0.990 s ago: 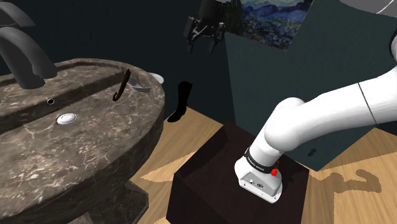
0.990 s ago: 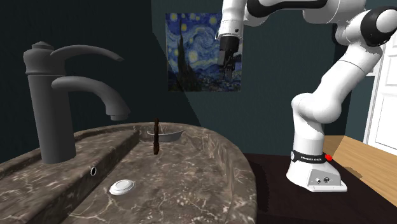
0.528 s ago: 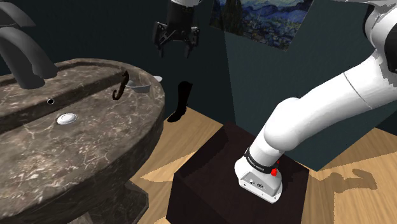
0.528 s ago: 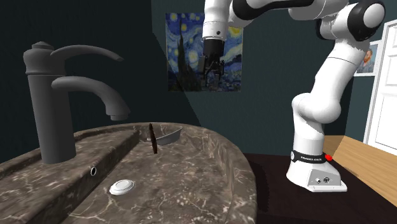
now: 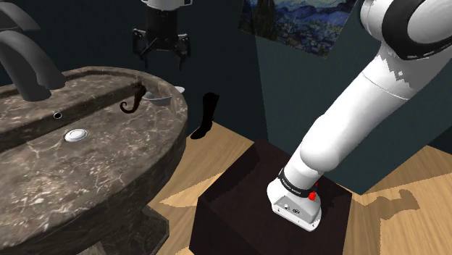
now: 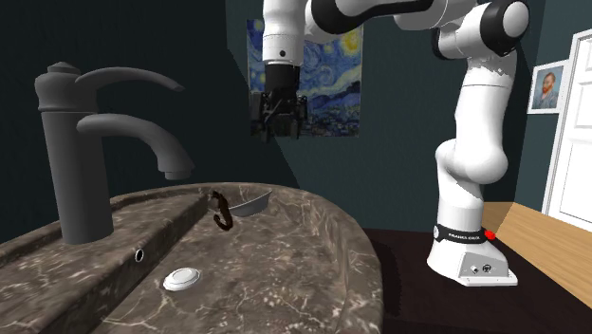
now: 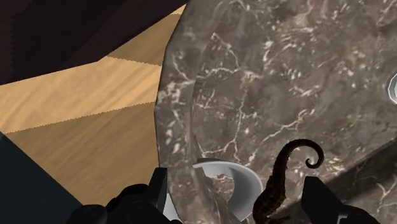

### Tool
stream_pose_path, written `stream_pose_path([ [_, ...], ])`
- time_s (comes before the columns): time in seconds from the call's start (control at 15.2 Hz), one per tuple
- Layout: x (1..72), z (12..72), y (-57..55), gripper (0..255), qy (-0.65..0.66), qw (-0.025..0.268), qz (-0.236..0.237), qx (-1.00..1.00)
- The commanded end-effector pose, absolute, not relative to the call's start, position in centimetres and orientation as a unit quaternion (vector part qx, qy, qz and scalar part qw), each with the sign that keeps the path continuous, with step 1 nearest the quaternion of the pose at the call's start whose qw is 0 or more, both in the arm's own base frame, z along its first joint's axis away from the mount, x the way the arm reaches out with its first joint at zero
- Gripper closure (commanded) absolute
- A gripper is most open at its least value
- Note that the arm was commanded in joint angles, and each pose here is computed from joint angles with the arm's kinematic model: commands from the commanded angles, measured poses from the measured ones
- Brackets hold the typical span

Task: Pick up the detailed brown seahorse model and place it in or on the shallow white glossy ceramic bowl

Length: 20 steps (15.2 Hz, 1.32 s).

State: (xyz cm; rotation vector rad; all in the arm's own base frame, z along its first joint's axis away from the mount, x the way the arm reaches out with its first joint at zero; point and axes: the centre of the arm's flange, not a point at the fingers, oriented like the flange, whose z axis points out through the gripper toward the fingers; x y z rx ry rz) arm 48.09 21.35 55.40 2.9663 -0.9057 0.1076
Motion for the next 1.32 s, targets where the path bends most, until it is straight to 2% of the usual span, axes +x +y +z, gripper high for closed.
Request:
stream_pose_path([
  [0.0,50.1,54.3,23.2,0,-0.311,0.024,0.033,0.949],
  [0.53,58.3,51.2,29.4,0,-0.379,0.042,0.028,0.924],
  [1.25,58.4,47.2,29.0,0,-0.379,0.042,0.028,0.924],
])
